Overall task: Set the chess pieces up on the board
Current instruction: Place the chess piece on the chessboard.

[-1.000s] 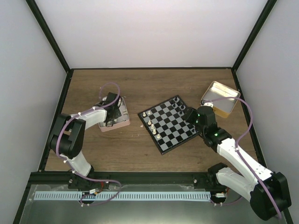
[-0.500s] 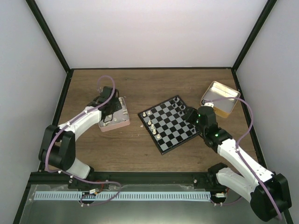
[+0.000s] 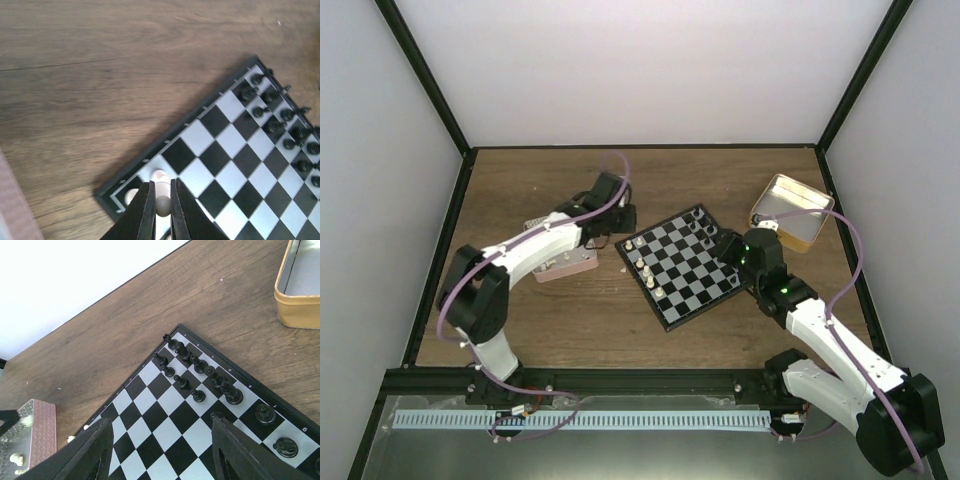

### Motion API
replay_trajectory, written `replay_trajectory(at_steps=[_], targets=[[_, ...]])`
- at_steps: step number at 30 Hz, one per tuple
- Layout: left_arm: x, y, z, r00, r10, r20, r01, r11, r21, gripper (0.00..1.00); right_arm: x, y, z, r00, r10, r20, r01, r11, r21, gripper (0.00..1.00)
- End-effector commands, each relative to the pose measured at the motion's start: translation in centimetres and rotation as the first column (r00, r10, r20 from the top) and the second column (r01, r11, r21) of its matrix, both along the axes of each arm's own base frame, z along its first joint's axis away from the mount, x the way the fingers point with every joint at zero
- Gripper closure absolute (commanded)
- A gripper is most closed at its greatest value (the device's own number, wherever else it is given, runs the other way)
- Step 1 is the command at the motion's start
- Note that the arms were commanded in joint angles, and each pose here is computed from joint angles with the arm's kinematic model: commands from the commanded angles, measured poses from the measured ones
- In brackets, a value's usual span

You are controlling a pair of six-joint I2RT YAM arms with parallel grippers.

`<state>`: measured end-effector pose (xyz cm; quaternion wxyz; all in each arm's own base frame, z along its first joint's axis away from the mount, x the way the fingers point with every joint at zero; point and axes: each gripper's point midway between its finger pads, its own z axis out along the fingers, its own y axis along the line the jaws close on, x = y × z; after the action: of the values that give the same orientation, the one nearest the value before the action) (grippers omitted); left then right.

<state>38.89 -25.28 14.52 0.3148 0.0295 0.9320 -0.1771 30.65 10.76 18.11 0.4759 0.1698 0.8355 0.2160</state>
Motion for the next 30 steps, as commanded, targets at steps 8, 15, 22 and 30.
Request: replay_trajectory(at_steps=[8, 15, 22, 30], targets=[[-2.2, -6.5, -4.2, 0.973, -0.211, -0.093, 0.226, 0.949, 0.22, 0.9, -0.1, -0.3, -0.2, 1.0, -0.014, 0.002, 0.014, 1.0, -0.01, 0.45], [-2.5, -6.5, -7.2, 0.966, -0.218, -0.143, 0.249, 0.931, 0.267, 0.9, -0.1, -0.2, -0.4, 1.0, -0.01, 0.001, 0.01, 1.0, -0.009, 0.45], [-2.5, -6.9, -8.7, 0.959, -0.229, -0.168, 0.268, 0.925, 0.27, 0.9, -0.2, -0.1, -0.6, 1.0, -0.007, -0.002, 0.007, 1.0, -0.009, 0.45], [-2.3, -6.7, -9.4, 0.96, -0.219, -0.176, 0.262, 0.922, 0.284, 0.87, -0.2, -0.2, -0.6, 1.0, -0.009, -0.004, 0.009, 1.0, -0.011, 0.44]])
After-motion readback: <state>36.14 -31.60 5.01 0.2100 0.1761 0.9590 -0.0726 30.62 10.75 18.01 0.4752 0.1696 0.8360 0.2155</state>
